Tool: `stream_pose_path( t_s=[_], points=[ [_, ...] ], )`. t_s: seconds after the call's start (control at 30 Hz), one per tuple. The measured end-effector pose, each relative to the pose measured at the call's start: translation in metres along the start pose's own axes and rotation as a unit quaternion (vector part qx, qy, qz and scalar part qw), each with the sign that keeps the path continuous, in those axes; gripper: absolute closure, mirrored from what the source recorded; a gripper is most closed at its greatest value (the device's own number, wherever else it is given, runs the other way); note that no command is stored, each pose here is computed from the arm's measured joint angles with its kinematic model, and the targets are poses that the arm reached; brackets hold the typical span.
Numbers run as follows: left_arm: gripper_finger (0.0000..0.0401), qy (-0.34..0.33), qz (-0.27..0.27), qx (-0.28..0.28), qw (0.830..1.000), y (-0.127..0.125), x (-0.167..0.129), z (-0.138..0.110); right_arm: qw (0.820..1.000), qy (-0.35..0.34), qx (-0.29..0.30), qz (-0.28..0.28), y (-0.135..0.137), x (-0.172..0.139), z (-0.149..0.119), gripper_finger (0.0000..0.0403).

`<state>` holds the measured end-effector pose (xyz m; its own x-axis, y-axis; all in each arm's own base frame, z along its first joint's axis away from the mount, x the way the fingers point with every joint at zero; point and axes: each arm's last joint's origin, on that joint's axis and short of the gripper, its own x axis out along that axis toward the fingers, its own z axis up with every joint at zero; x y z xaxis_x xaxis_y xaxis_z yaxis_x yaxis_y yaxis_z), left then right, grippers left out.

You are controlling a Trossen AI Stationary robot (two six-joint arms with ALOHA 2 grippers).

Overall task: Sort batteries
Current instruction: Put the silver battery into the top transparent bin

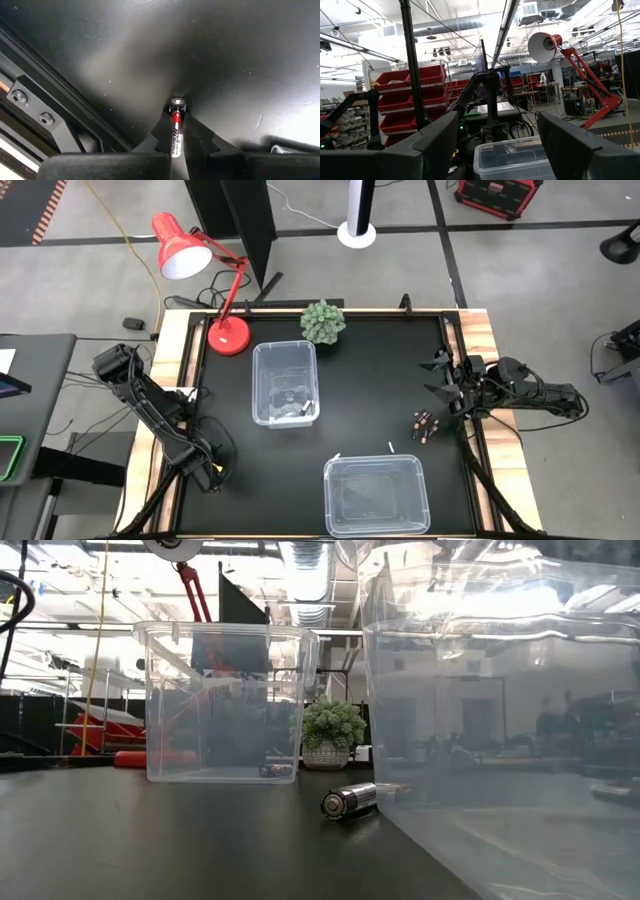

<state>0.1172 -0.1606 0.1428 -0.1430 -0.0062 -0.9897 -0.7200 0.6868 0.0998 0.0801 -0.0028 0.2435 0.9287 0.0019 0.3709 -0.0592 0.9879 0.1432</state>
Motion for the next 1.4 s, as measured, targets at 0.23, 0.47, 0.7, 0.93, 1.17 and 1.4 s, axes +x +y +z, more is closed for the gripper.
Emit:
stream_pose_path(
  t_s=[0.23,0.47,0.7,0.93,1.17,1.4],
  points=[
    [0.0388,-0.01,-0.006,0.03,0.999,-0.002,-0.002,0.0,1.0,0.0,0.0,0.0,0.0,0.0,0.0,0.0111],
    [0.0389,-0.066,-0.018,0.07,0.995,-0.008,-0.01,0.005,1.0,0.001,0.0,0.0,0.0,0.0,0.0,0.0111],
    [0.0395,-0.114,-0.034,0.1,0.988,-0.014,-0.018,0.006,1.0,0.001,0.0,0.0,0.0,0.0,0.0,0.0111],
    [0.0399,-0.147,-0.043,0.119,0.981,-0.018,-0.024,0.007,1.0,0.0,0.0,0.0,0.0,0.0,0.0,0.0111],
    [0.0399,-0.145,-0.05,0.117,0.981,-0.02,-0.024,0.006,1.0,0.0,0.0,0.0,0.0,0.0,0.0,0.0111],
    [0.0375,-0.147,-0.141,0.107,0.973,-0.032,-0.036,0.001,1.0,0.001,0.0,0.0,0.0,0.0,0.0,0.0111]
  ],
)
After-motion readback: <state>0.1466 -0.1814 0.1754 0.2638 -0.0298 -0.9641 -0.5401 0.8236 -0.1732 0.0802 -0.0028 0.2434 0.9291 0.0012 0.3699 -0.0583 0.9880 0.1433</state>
